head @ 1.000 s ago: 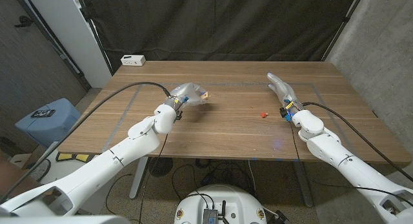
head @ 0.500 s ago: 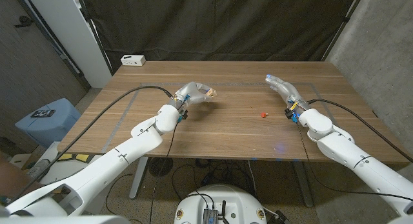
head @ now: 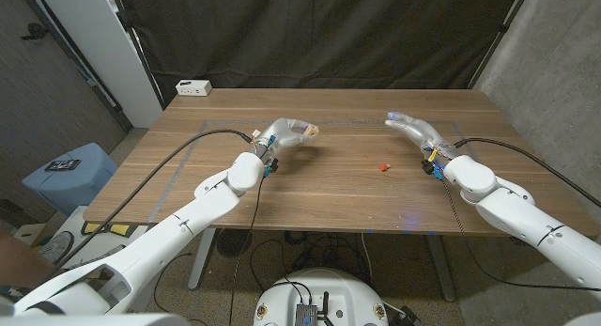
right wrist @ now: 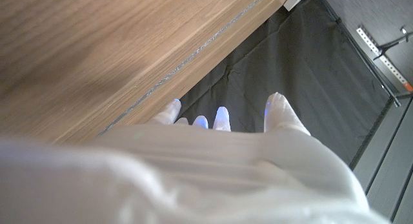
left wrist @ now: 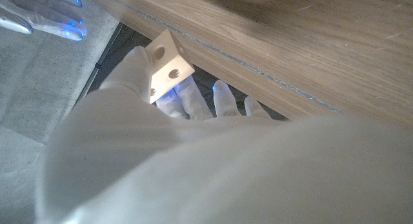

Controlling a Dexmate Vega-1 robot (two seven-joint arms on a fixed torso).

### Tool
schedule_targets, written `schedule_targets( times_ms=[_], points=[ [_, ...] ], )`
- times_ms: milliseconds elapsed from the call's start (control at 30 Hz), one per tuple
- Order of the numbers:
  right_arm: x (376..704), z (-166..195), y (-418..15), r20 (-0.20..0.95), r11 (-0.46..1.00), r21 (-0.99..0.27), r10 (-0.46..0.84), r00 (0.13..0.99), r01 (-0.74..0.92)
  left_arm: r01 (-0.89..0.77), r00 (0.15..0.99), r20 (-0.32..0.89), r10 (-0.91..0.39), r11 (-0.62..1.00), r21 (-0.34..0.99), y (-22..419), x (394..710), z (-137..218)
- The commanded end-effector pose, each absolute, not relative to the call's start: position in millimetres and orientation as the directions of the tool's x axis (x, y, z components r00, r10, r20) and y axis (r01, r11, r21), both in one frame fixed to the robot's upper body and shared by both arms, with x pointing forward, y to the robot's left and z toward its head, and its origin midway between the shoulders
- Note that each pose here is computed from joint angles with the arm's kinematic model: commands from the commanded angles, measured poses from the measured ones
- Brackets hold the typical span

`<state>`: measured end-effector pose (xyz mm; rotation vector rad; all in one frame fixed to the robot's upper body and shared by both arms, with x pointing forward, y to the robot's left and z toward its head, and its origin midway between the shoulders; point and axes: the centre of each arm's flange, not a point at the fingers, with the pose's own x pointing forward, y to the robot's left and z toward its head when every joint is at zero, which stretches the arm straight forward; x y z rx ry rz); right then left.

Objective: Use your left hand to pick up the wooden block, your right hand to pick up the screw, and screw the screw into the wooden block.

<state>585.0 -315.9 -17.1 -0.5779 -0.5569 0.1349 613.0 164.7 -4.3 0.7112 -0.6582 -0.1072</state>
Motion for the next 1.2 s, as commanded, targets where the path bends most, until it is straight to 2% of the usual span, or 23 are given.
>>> schedule_targets(
  times_ms=[33, 333, 633, 1200],
  points=[
    [572, -7, -312, 0.411, 0.706, -0.698, 0.261, 0.873, 0.118, -0.038, 0.788, 0.518, -0.332, 0.814, 0.579, 156, 623, -5],
    [563, 2, -311, 0.384, 0.596, -0.789, 0.288, 0.877, 0.149, 0.037, 0.794, 0.495, -0.353, 0.841, 0.540, 149, 633, -8],
    [555, 7, -309, 0.351, 0.493, -0.855, 0.319, 0.880, 0.162, 0.090, 0.763, 0.512, -0.395, 0.849, 0.520, 145, 641, -8],
    [551, 11, -301, 0.283, 0.273, -0.943, 0.357, 0.890, 0.190, 0.113, 0.747, 0.539, -0.390, 0.873, 0.474, 144, 645, -15]
  ],
)
